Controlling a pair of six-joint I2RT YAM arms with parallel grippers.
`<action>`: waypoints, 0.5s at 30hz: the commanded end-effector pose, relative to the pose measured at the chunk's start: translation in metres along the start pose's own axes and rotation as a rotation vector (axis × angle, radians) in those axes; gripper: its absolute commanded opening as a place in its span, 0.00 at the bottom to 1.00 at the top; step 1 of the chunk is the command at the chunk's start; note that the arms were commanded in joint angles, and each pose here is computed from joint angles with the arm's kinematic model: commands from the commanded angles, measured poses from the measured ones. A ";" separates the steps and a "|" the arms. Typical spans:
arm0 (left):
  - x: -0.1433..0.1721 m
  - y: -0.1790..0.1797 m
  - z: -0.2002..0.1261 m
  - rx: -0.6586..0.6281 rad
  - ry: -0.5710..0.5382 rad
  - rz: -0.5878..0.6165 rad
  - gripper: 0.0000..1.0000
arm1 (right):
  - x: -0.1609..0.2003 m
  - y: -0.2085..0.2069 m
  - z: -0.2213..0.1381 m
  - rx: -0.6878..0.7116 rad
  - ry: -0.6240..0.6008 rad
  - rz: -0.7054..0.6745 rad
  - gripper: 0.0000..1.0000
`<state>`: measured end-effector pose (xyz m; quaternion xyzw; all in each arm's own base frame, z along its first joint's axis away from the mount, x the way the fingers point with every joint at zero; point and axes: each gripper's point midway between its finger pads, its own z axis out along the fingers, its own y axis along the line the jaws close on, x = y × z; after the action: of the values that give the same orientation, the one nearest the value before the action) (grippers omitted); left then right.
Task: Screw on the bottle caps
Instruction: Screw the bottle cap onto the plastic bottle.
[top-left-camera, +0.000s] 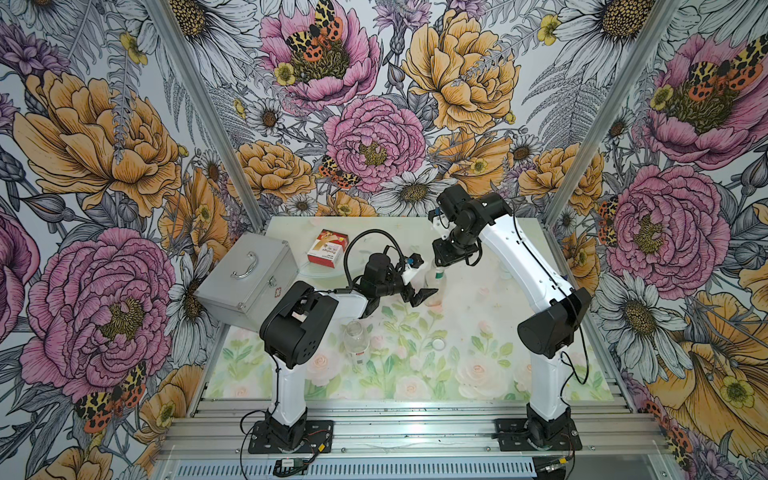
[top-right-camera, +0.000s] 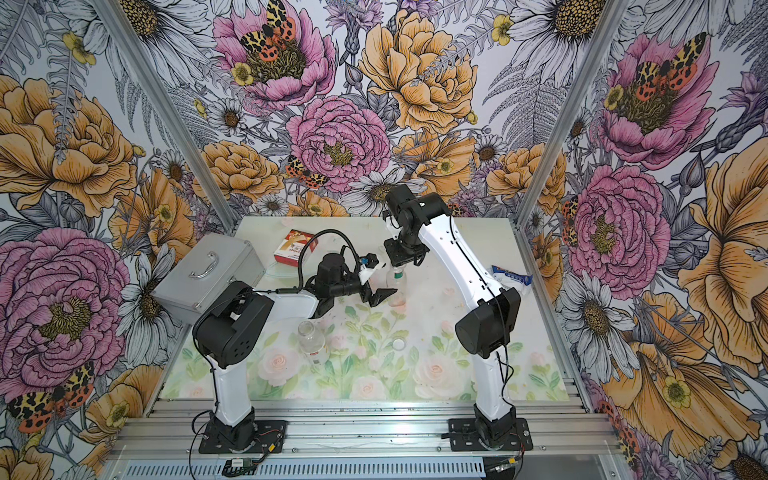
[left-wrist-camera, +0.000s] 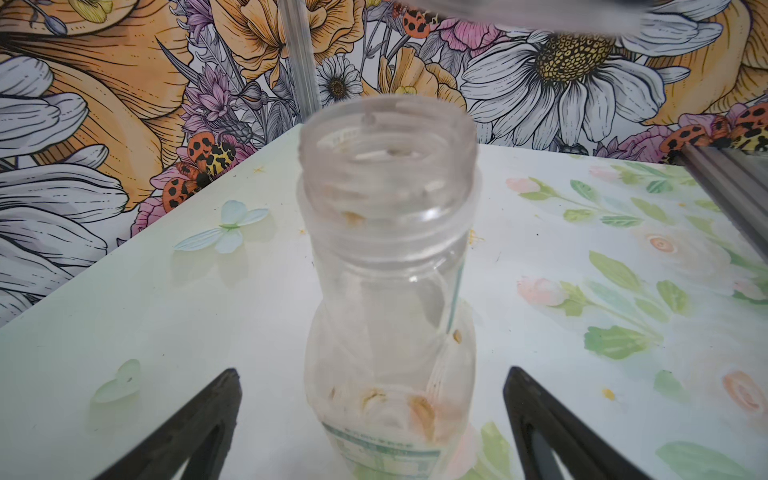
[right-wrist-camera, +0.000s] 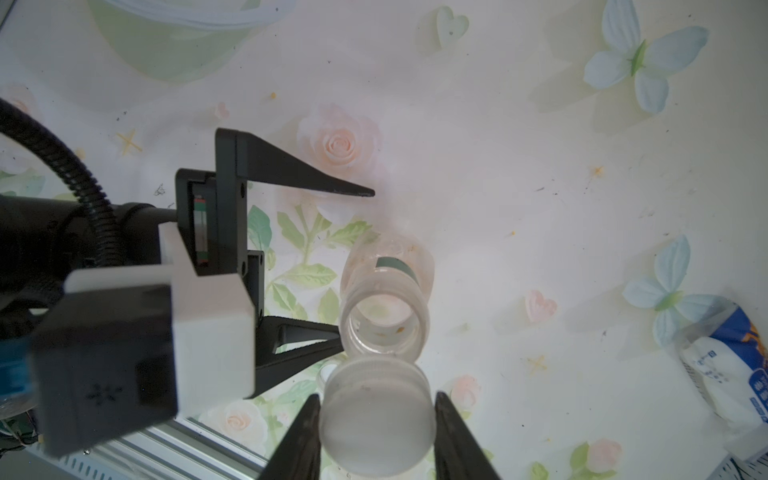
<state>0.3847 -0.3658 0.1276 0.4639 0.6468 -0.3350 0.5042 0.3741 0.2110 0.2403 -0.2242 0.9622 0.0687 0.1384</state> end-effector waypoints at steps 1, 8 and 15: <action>-0.014 -0.005 0.009 0.044 -0.056 0.023 0.97 | -0.003 -0.001 -0.013 -0.014 -0.030 0.002 0.35; -0.011 -0.007 0.019 0.080 -0.084 0.025 0.73 | -0.002 -0.003 -0.018 -0.034 -0.038 0.019 0.35; -0.023 -0.020 0.014 0.108 -0.109 0.072 0.48 | 0.002 -0.003 -0.022 -0.046 -0.034 0.031 0.35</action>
<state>0.3841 -0.3835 0.1232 0.4744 0.6205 -0.3687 0.5039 0.3743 0.2040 0.2416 -0.2131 0.9649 0.0799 0.1308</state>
